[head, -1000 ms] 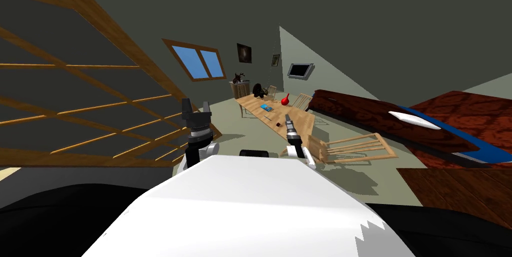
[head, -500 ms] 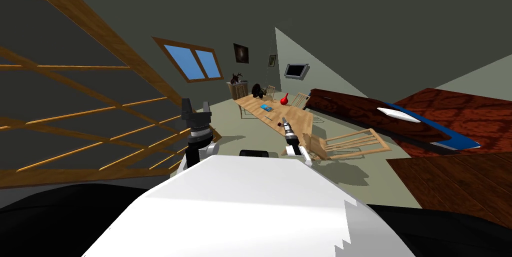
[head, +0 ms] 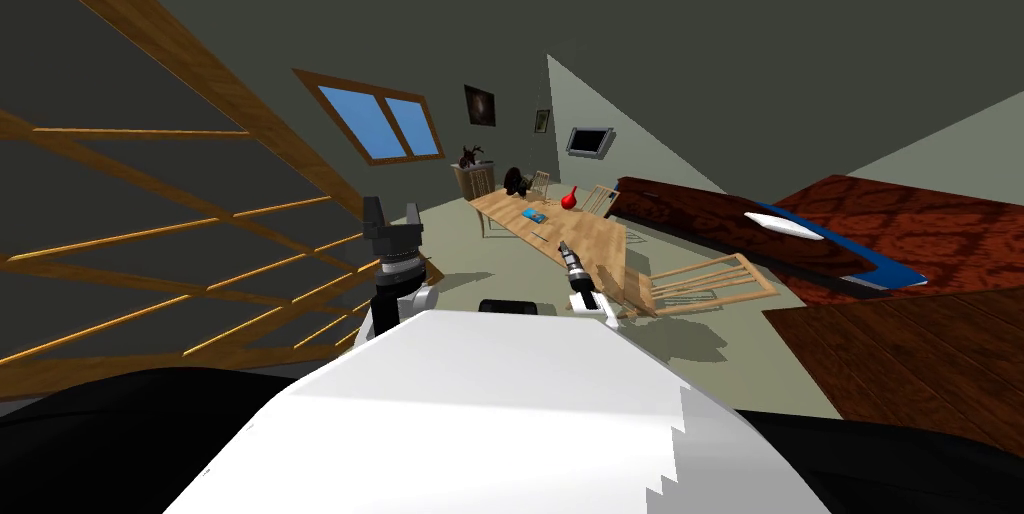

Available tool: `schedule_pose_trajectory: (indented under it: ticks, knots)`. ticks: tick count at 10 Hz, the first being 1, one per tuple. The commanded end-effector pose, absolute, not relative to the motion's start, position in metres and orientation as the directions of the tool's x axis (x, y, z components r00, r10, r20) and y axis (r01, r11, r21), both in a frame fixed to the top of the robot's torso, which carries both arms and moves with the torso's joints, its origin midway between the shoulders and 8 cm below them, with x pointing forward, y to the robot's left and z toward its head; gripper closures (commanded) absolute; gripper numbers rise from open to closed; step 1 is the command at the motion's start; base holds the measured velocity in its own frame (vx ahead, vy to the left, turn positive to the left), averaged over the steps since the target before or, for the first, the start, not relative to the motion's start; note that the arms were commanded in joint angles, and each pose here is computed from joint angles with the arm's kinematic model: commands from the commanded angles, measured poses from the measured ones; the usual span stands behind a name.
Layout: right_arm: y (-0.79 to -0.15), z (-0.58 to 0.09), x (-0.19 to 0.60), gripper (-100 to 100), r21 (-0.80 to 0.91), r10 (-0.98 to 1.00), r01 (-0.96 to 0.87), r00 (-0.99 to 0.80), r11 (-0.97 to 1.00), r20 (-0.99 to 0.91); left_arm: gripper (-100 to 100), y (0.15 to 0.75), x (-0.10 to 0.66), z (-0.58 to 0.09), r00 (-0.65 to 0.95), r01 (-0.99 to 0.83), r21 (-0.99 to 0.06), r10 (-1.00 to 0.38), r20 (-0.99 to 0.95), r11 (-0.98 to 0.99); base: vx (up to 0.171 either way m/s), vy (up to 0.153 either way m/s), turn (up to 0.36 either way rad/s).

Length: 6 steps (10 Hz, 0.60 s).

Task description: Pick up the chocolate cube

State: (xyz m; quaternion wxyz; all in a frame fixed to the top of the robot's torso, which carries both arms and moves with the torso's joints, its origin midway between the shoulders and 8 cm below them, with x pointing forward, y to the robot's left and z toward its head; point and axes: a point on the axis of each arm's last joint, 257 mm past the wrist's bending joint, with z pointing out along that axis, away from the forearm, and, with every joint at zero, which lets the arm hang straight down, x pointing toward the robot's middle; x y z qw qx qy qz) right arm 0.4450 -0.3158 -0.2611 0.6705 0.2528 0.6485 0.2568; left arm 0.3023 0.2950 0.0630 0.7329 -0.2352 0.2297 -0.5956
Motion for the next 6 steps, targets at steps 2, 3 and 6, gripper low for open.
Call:
schedule_pose_trajectory:
  ticks: [2,3,6]
  knots:
    - [-0.324,-0.291,0.447,-100,0.622,0.623,0.041,-0.020,0.782,-0.782,0,0.295,0.302,0.063,0.185,0.765,-0.618,-0.981,-0.057,0.180,0.035,0.063,-0.035]
    - [-0.325,-0.293,0.446,-100,0.622,0.624,0.045,-0.023,0.781,-0.781,0,0.295,0.302,0.063,0.185,0.765,-0.618,-0.981,-0.057,0.180,0.030,0.036,-0.022]
    - [-0.335,-0.327,0.446,-100,0.552,0.560,0.101,-0.085,0.828,-0.824,0,0.295,0.302,0.063,0.185,0.765,-0.618,-0.981,-0.057,0.180,0.039,0.031,-0.022]
